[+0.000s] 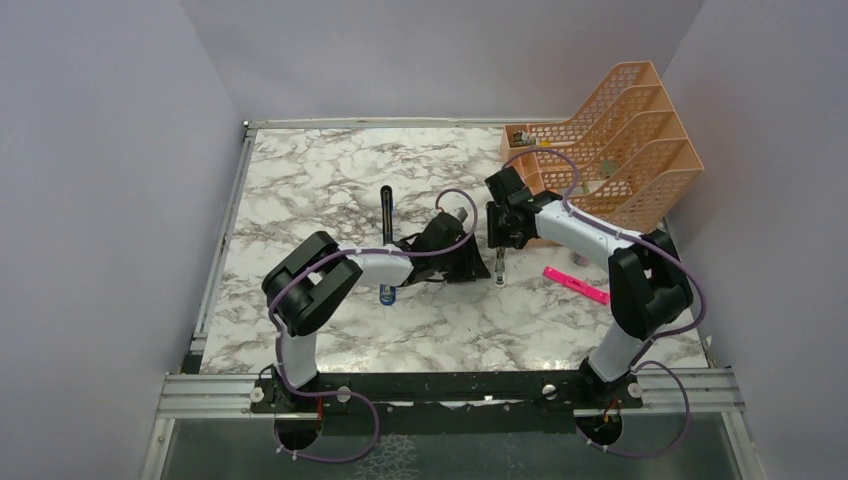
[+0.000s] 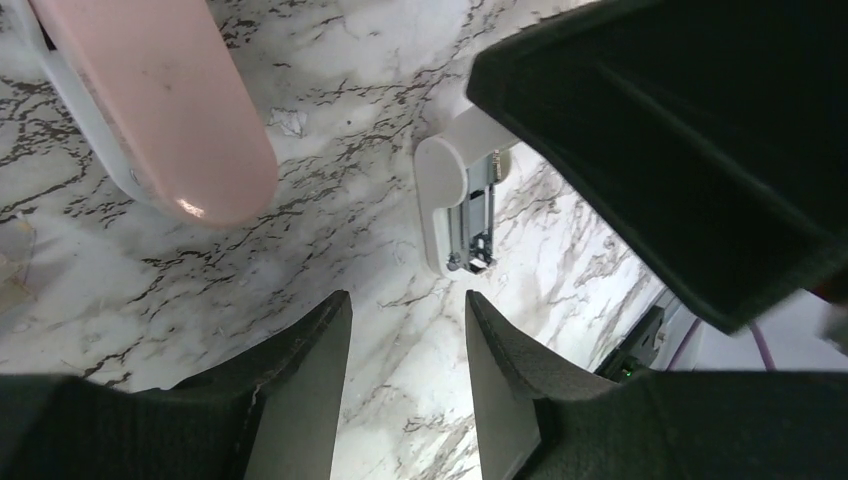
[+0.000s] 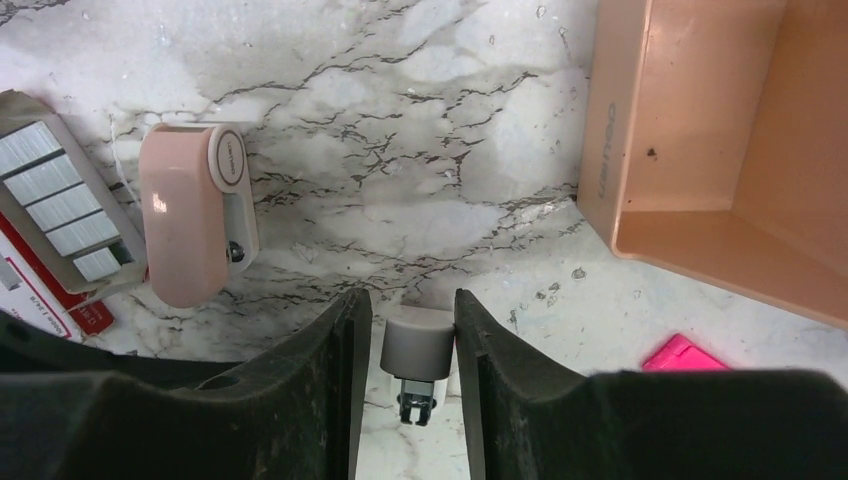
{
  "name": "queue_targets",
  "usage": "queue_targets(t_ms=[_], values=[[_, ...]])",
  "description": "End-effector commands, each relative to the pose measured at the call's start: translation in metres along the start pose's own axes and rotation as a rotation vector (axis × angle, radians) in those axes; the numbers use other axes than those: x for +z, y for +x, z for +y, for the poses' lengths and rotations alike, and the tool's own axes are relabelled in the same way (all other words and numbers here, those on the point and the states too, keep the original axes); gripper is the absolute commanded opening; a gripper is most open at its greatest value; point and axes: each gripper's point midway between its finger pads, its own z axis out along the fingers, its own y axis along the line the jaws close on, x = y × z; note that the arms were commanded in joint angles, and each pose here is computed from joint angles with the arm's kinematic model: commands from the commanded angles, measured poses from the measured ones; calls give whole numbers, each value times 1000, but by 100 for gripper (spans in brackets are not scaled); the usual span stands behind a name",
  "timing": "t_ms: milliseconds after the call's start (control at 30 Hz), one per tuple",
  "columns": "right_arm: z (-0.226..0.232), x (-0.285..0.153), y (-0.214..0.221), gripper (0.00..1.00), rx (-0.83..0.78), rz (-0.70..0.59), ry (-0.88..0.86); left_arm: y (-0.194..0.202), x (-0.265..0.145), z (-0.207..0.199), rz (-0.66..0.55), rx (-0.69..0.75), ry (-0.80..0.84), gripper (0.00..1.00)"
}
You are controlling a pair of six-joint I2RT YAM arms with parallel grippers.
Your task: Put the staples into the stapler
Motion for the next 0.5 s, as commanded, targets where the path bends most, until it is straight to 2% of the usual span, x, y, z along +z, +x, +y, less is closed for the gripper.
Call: queue_targets(t_ms=[0,100,333,467], values=[[5,-12,3,40,-13,-4,-48,-1,9,-13,1,4,39,48],[6,-16,1,38,-11,-13,-58,0,12,-15,6,0,36,47],[8,-19,1,38,-21,-20,-77,1,21,-10,18,-3,-2,29],[10,-20,2,38,-34,-26,-93,0,23,-5,12,0,-33,27]])
